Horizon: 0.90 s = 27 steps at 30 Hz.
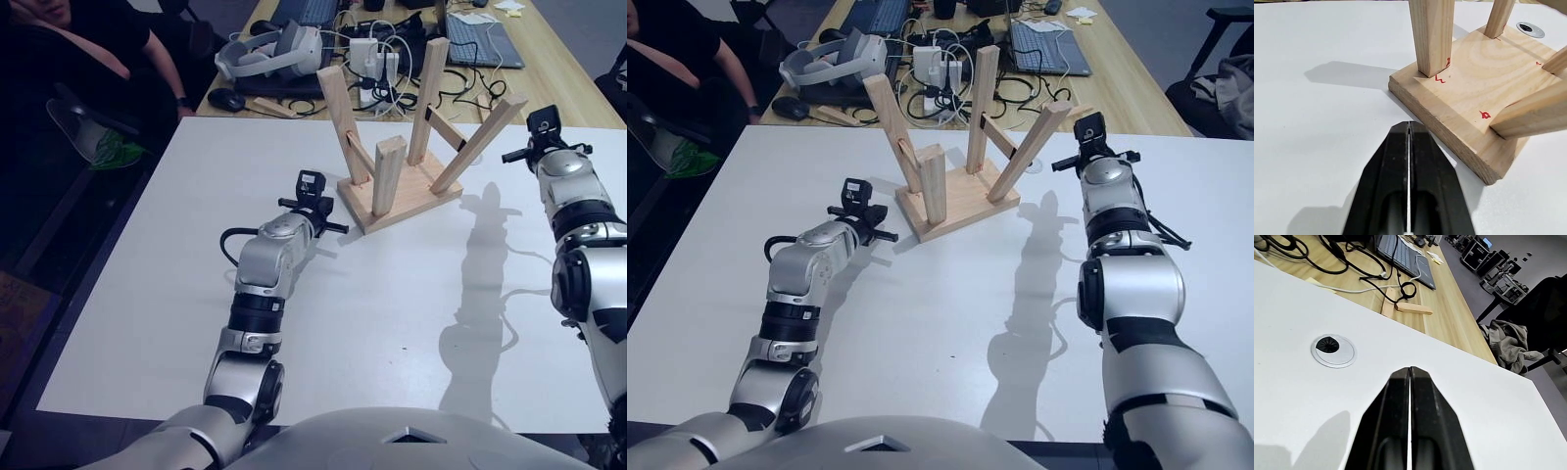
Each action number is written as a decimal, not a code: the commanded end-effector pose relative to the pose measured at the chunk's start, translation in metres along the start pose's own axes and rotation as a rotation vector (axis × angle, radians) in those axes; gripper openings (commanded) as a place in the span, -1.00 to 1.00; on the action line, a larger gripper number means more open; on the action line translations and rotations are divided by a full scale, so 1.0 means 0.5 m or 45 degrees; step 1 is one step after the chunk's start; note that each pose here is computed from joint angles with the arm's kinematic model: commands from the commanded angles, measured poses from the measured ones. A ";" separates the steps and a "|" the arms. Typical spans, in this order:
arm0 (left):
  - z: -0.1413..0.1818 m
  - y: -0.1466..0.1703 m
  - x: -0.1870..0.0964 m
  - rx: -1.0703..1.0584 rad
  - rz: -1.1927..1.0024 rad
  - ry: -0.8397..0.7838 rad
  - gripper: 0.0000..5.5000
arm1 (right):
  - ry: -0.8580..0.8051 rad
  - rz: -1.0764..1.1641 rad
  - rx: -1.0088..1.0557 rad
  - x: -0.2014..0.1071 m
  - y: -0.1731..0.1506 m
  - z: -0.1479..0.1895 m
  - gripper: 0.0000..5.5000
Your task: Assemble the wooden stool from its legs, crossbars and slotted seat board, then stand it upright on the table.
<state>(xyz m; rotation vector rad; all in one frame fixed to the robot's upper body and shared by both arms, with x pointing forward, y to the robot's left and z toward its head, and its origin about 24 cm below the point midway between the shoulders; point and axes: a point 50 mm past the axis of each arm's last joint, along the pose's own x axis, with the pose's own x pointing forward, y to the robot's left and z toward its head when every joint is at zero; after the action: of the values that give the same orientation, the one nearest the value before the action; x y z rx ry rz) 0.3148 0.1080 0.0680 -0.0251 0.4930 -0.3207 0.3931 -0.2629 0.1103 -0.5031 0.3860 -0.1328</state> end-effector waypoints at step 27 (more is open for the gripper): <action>0.100 0.109 -0.031 -0.306 0.506 -0.581 -0.99 | -0.273 0.496 -0.588 -0.012 0.100 0.032 -1.00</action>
<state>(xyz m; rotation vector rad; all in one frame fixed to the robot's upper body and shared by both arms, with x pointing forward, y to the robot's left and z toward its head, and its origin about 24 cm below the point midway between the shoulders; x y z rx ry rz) 0.3387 0.1631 0.1099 -0.2244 0.0807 0.1411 0.3963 -0.2137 0.1015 -0.8522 0.3060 0.3591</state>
